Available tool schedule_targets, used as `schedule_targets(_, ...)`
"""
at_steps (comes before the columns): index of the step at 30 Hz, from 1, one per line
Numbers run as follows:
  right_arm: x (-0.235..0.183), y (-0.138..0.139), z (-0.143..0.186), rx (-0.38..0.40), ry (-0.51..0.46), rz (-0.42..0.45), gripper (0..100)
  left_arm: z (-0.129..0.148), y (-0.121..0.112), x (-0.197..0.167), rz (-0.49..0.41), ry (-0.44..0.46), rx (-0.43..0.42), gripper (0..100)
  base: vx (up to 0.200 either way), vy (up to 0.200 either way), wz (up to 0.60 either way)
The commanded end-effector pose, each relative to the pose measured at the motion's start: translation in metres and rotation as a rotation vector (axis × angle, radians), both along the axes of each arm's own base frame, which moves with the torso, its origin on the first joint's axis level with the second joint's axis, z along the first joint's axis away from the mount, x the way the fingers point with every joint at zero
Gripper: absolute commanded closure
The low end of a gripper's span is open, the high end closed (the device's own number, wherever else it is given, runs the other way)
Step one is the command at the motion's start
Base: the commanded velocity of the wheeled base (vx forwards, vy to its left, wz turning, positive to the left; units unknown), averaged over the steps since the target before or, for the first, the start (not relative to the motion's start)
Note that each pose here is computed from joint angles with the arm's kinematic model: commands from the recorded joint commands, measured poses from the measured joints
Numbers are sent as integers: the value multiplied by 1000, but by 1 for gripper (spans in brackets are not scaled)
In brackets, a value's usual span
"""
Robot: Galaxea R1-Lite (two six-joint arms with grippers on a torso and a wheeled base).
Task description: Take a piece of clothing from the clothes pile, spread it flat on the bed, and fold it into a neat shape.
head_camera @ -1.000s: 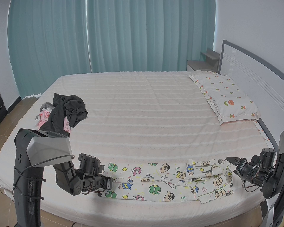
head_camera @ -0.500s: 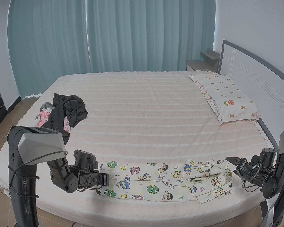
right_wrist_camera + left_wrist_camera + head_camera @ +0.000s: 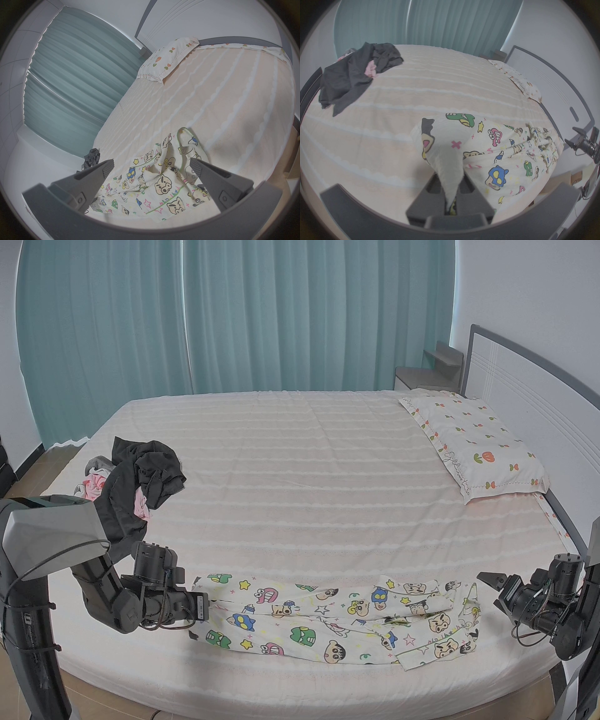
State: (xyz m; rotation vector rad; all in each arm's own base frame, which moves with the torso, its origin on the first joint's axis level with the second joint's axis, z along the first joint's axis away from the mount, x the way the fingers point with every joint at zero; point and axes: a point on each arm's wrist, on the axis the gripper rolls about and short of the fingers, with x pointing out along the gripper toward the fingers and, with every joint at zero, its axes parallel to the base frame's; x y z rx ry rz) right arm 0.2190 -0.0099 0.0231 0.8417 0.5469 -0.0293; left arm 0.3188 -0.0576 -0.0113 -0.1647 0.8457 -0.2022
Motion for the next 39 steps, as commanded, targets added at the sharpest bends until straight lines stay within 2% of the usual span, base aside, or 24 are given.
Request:
schedule_targets(1, -3, 0, -1, 2, 8, 0, 0, 17, 15, -1, 40, -40, -9, 100, 0, 0, 0)
schedule_targets(10, -3, 0, -2, 2, 14, 0, 0, 45, 63, -8, 122, -38, -79, 100, 0, 0, 0)
schedule_targets(11, -3, 0, -2, 2, 14, 0, 0, 45, 63, -8, 122, -38, -79, 100, 0, 0, 0)
schedule_targets(12, -3, 0, -3, 2, 19, 0, 0, 50, 80, -8, 158, -49, -94, 100, 0, 0, 0)
schedule_targets(14, -3, 0, -3, 2, 17, 0, 0, 53, 97, -9, 200, -63, -104, 100, 0, 0, 0)
schedule_targets(15, -3, 0, -3, 2, 17, 0, 0, 54, 98, -9, 202, -66, -104, 100, 0, 0, 0)
schedule_targets(18, -3, 0, -3, 2, 19, 0, 0, 57, 131, -14, 283, -83, -113, 100, 0, 0, 0)
schedule_targets(19, -3, 0, -3, 2, 19, 0, 0, 57, 133, -13, 285, -83, -112, 100, 0, 0, 0)
schedule_targets(22, -3, 0, -5, 1, 28, -1, 0, 61, 170, -20, 337, -91, -97, 100, 0, 0, 0)
schedule_targets(24, -3, 0, -5, 1, 29, -1, 0, 63, 178, -21, 350, -94, -98, 100, 0, 0, 0)
schedule_targets(25, -3, 0, -6, 1, 31, -1, 0, 67, 191, -23, 384, -94, -102, 100, 0, 0, 0)
schedule_targets(26, -3, 0, -6, 1, 31, -1, 0, 67, 191, -23, 384, -94, -102, 100, 0, 0, 0)
schedule_targets(28, -3, 0, -5, 1, 29, -2, 0, 81, 214, -27, 436, -116, -108, 100, 0, 0, 0)
schedule_targets(34, -3, 0, -5, 1, 29, -2, 0, 112, 243, -31, 485, -147, -81, 100, 0, 0, 0)
schedule_targets(36, -3, 0, -5, 1, 29, -2, 0, 121, 244, -33, 477, -144, -67, 100, 0, 0, 0)
schedule_targets(39, -3, 0, -5, 1, 28, -2, 0, 132, 233, -40, 453, -135, -62, 100, 0, 0, 0)
